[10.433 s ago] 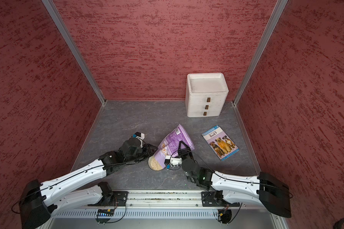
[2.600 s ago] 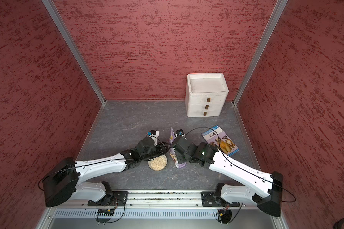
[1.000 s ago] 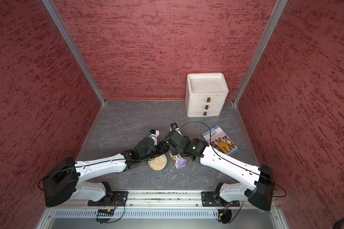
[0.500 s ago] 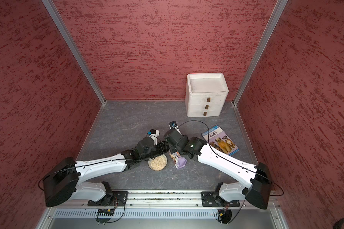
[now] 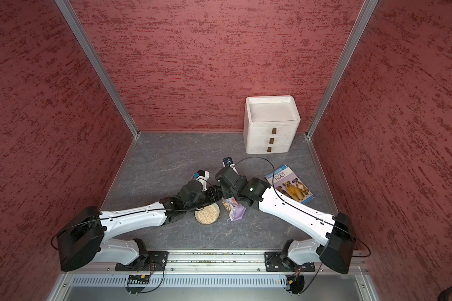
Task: Pour the oats into the breakfast bowl
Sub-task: Close the oats bag at the center of the board.
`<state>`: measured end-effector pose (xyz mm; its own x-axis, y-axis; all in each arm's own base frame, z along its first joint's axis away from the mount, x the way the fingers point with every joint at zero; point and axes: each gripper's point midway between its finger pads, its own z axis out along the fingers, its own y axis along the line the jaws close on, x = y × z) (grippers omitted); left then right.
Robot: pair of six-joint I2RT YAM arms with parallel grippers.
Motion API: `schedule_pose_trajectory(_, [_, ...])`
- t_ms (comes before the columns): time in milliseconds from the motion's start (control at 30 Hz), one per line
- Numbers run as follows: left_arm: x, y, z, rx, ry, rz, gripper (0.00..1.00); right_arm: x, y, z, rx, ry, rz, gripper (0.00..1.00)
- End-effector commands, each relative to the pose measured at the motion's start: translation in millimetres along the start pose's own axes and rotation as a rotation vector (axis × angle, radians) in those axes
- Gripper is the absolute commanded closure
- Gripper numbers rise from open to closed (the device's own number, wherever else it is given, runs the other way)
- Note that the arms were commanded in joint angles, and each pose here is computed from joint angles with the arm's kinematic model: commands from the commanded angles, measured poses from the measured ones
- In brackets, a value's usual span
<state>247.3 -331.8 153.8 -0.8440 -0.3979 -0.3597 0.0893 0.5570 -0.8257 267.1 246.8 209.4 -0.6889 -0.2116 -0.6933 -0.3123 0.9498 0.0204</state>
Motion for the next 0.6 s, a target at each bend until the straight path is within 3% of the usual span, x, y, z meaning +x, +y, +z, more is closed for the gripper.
schedule_pose_trajectory(0, [1.9,-0.5,2.4,0.008,0.0,0.005,0.59,-21.9,4.2,-0.3,-0.022,-0.055,0.033,0.75])
schedule_pose_trajectory(100, [1.8,-0.8,2.4,0.008,0.0,0.006,0.59,-26.6,6.8,2.6,-0.031,-0.058,0.025,0.8])
schedule_pose_trajectory(167, [1.8,-1.3,2.3,0.011,0.0,0.006,0.59,-29.4,7.5,5.0,-0.03,-0.057,0.021,1.0])
schedule_pose_trajectory(500, [2.2,-1.1,2.9,0.011,0.002,0.005,0.59,-38.8,3.5,4.0,-0.031,-0.083,0.052,1.0])
schedule_pose_trajectory(567, [2.4,-0.4,3.4,0.009,0.003,0.005,0.59,-39.4,0.9,7.0,-0.016,-0.075,0.052,0.81])
